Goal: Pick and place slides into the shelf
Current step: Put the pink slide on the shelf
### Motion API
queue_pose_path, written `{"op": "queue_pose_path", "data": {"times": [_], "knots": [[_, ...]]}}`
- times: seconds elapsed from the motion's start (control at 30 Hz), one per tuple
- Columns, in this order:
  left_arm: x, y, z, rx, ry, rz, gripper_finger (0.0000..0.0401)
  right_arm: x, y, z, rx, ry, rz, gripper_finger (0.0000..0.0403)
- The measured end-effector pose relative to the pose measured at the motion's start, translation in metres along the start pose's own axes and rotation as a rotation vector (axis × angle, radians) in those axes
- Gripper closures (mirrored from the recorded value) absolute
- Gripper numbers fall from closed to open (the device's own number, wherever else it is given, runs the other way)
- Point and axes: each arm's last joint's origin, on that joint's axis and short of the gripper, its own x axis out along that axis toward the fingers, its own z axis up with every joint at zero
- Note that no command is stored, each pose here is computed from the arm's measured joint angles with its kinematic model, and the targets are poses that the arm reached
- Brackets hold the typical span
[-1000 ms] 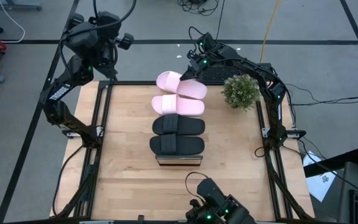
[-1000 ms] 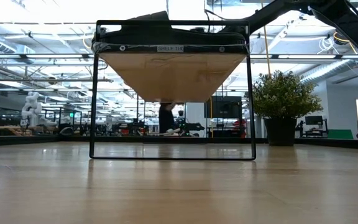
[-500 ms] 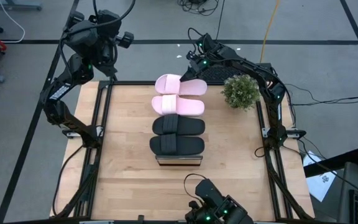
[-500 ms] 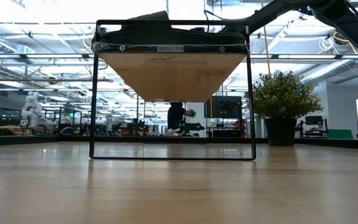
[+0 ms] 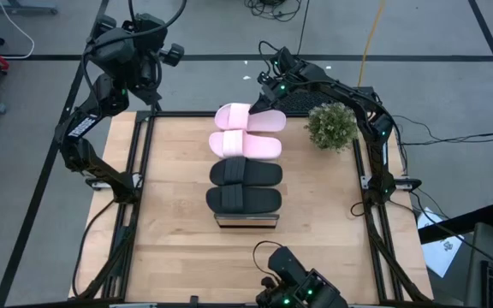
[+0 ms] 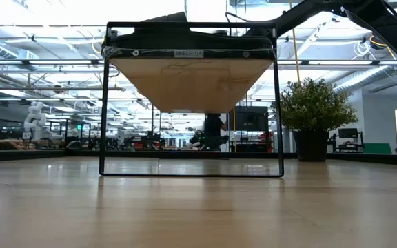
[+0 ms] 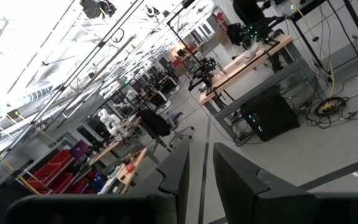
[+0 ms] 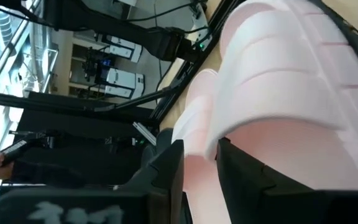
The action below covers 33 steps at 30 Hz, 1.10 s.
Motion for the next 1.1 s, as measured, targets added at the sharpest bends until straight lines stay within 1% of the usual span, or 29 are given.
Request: {"op": "queue_pose_path", "data": {"times": [0.2, 0.33, 0.5, 0.63, 0.97, 1.1], "knots": [[0.000, 0.000, 0.000, -0.001, -0.014, -0.010, 0.0320, 0.000, -0.001, 0.000, 0.000, -0.002, -0.008, 0.0305], [0.000, 0.000, 0.001, -0.003, -0.019, -0.014, 0.0320, 0.002, -0.008, -0.005, 0.022, 0.006, -0.013, 0.0290], [0.000, 0.000, 0.001, -0.008, -0.019, -0.014, 0.0320, 0.003, -0.010, -0.006, 0.044, 0.011, 0.011, 0.0277], [0.000, 0.000, 0.001, -0.008, -0.019, -0.014, 0.0320, 0.003, -0.008, -0.001, 0.043, 0.003, 0.054, 0.0276], [0.000, 0.000, 0.001, -0.008, -0.019, -0.014, 0.0320, 0.003, -0.007, -0.002, 0.058, 0.009, 0.058, 0.0286], [0.000, 0.000, 0.001, -0.007, -0.019, -0.014, 0.0320, 0.001, -0.008, -0.001, 0.074, 0.014, 0.078, 0.0286]]}}
